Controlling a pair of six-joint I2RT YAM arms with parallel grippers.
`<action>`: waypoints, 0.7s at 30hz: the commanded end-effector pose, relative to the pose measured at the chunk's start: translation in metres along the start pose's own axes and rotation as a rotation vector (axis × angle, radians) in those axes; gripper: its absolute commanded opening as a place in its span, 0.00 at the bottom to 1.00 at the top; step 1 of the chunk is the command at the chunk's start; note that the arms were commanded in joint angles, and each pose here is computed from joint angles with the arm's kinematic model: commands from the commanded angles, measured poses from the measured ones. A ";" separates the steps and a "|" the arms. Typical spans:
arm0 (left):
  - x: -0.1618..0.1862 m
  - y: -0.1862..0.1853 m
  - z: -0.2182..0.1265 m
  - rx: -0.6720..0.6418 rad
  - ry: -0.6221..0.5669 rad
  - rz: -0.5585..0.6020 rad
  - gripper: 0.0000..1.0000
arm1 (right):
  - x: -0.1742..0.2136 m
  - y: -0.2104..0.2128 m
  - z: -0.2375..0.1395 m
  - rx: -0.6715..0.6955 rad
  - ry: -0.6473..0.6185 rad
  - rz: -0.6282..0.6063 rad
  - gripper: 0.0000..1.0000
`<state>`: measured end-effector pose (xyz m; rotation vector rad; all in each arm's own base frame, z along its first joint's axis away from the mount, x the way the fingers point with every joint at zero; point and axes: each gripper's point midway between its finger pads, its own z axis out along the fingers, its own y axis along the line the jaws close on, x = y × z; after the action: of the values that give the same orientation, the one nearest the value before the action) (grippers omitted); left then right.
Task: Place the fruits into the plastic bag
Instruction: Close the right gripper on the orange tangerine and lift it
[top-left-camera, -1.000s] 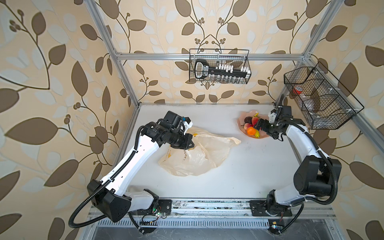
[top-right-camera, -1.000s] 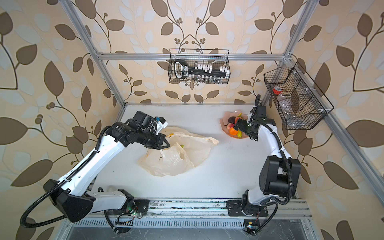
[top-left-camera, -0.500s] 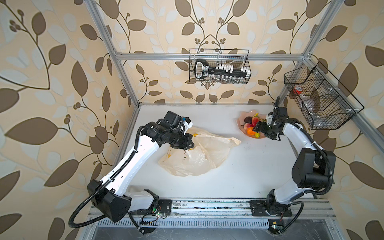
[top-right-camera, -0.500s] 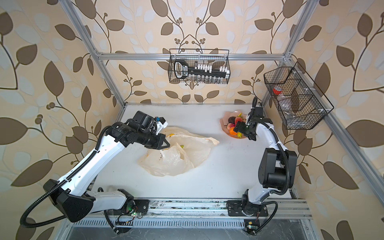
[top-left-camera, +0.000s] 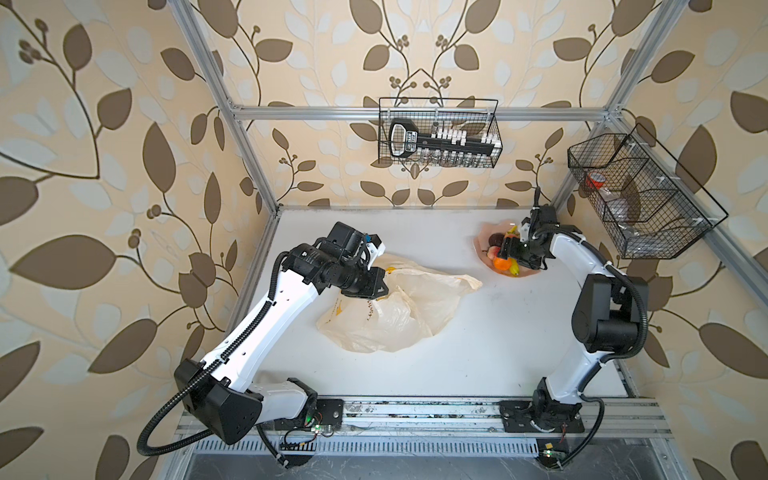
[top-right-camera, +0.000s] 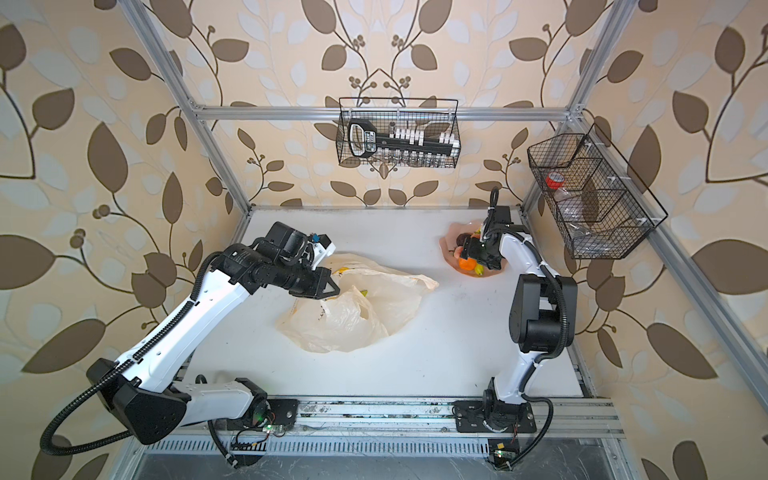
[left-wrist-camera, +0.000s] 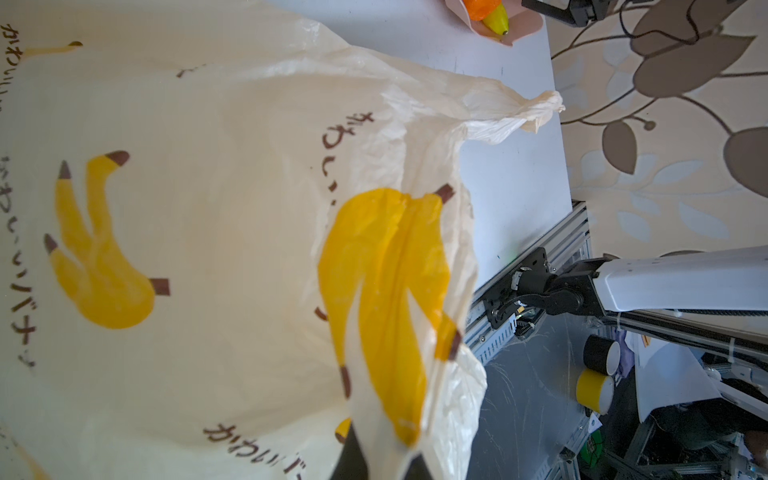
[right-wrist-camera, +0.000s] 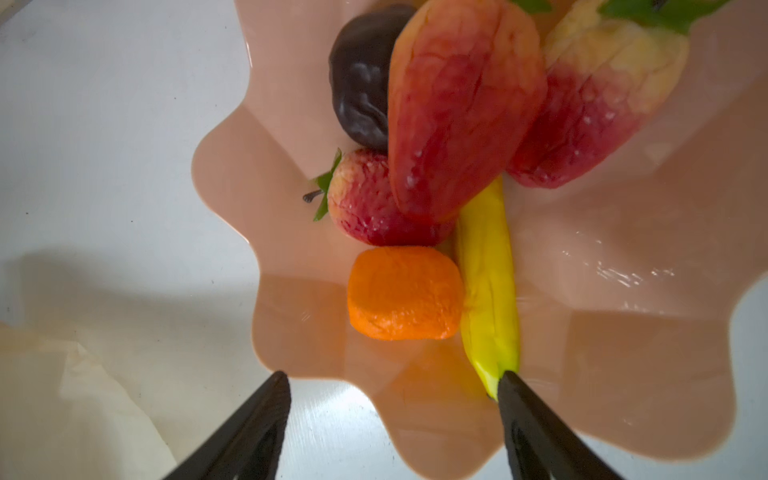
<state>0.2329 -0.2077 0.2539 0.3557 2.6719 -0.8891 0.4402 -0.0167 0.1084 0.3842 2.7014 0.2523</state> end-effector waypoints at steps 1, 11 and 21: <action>-0.001 -0.006 -0.008 0.014 -0.011 -0.001 0.00 | -0.004 -0.002 0.006 0.049 0.022 -0.058 0.77; -0.002 -0.006 -0.009 0.008 -0.014 -0.005 0.00 | -0.002 -0.002 0.030 0.113 0.073 -0.115 0.75; -0.003 -0.006 -0.008 0.006 -0.013 -0.006 0.00 | 0.001 -0.002 0.047 0.160 0.094 -0.144 0.72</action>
<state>0.2329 -0.2072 0.2534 0.3496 2.6754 -0.8856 0.4525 -0.0102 0.0661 0.2690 2.8262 0.0680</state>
